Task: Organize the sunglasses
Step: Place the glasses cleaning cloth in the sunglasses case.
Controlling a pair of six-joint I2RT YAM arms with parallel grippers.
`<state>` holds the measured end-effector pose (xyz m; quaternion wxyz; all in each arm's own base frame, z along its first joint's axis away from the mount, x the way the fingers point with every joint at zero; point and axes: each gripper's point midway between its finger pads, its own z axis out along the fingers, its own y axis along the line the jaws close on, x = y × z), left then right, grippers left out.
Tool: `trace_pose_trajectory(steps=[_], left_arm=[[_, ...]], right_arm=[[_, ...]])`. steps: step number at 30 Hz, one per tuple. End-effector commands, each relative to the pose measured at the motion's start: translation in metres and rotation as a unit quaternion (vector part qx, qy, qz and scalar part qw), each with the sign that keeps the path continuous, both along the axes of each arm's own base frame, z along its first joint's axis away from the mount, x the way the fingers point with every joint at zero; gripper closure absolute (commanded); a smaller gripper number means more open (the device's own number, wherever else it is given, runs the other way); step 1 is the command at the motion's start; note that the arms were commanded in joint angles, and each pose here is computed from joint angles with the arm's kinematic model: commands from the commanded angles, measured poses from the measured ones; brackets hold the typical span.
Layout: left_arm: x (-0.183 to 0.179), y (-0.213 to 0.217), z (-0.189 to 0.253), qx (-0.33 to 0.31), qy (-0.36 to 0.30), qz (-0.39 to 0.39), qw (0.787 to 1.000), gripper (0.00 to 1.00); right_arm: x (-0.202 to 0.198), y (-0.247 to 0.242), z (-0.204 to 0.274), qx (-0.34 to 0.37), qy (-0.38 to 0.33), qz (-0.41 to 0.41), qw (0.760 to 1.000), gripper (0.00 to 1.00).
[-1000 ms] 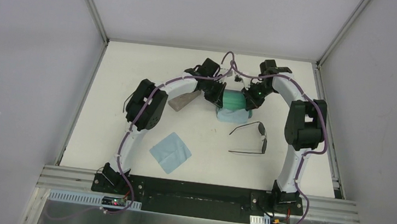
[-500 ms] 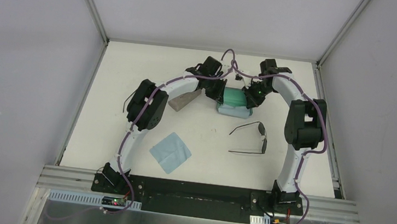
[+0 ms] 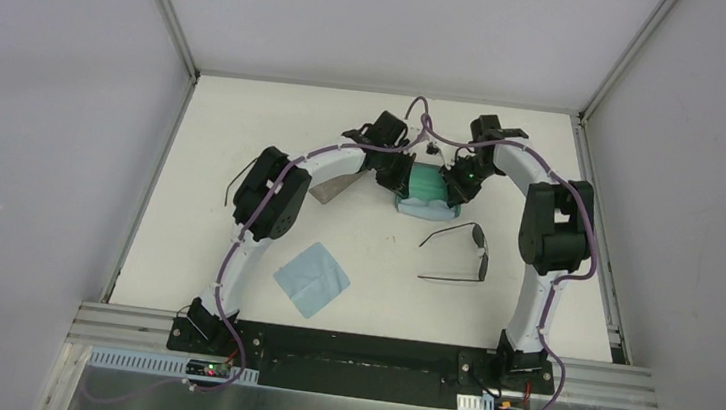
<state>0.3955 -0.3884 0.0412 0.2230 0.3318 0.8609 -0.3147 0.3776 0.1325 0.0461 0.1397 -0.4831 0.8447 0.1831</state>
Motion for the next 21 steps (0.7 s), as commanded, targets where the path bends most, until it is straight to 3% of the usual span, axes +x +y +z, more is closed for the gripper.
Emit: trace_pose_trajectory(steps=[1,7,21], left_arm=[[-0.015,-0.024,0.044,-0.034,-0.051,-0.036,0.997,1.00],[-0.021,-0.024,0.040,-0.027,-0.049,-0.036,0.998,1.00],[0.001,-0.022,0.074,-0.024,-0.108,-0.010,0.994,1.00]], right_arm=[[-0.008,0.010,0.009,0.007,-0.008,0.007,1.000,1.00],[-0.018,0.013,0.004,0.005,-0.003,0.011,1.000,1.00],[0.007,0.009,0.022,-0.005,-0.045,-0.013,0.999,1.00]])
